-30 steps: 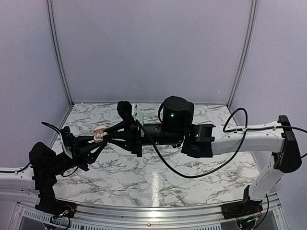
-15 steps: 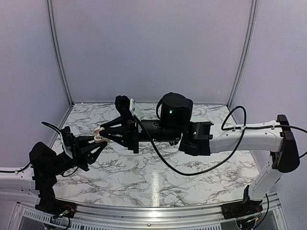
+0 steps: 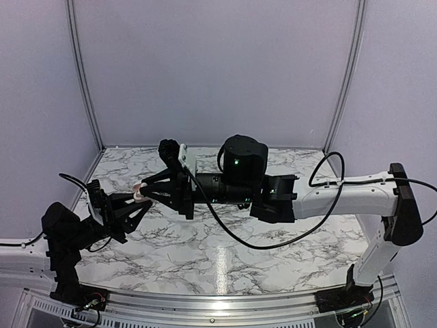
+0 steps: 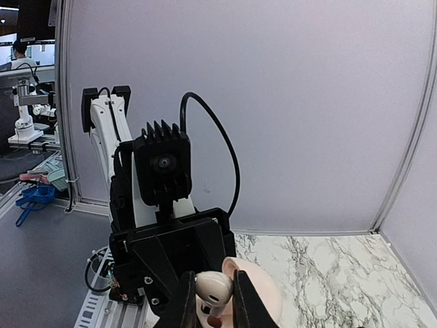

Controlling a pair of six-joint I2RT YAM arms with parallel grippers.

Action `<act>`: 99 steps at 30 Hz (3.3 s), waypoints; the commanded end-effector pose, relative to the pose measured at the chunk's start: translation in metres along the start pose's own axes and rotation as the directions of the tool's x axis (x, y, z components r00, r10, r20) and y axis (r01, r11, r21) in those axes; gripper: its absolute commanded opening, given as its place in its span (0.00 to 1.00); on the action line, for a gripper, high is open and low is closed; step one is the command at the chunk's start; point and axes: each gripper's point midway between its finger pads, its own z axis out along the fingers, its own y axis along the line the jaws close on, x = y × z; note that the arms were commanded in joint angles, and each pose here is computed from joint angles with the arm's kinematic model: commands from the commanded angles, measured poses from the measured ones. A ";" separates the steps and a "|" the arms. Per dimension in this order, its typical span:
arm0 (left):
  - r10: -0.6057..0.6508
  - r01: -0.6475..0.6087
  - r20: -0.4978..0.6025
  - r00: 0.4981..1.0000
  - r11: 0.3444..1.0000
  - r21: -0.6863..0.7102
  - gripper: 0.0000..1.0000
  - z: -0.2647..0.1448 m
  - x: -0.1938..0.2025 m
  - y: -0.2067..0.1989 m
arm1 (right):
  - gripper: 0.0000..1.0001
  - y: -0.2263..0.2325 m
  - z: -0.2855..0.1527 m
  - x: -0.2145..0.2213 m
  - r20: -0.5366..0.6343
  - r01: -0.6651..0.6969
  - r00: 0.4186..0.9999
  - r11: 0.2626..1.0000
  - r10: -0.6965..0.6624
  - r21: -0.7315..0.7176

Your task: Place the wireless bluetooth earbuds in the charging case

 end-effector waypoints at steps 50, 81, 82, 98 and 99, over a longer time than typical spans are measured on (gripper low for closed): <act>0.024 -0.020 0.080 0.996 0.998 -0.052 0.00 0.001 -0.022 0.009 | 0.10 -0.010 0.007 0.027 -0.149 0.010 0.989 0.996 0.003 0.087; -0.009 0.005 0.109 0.994 0.999 0.035 0.00 0.006 -0.034 -0.004 | 0.27 -0.020 -0.013 0.026 -0.160 -0.018 0.986 0.992 0.038 0.122; -0.008 0.004 0.110 0.994 0.999 0.035 0.00 0.006 -0.034 -0.004 | 0.29 -0.020 -0.013 0.025 -0.159 -0.018 0.987 0.992 0.038 0.123; -0.009 0.006 0.095 0.995 0.999 0.034 0.00 0.010 -0.030 -0.003 | 0.42 -0.021 -0.033 -0.005 -0.115 0.015 0.993 0.988 0.003 0.155; -0.009 0.006 0.096 0.995 0.999 0.034 0.00 0.009 -0.030 -0.003 | 0.44 -0.021 -0.034 -0.005 -0.118 0.015 0.993 0.988 0.003 0.152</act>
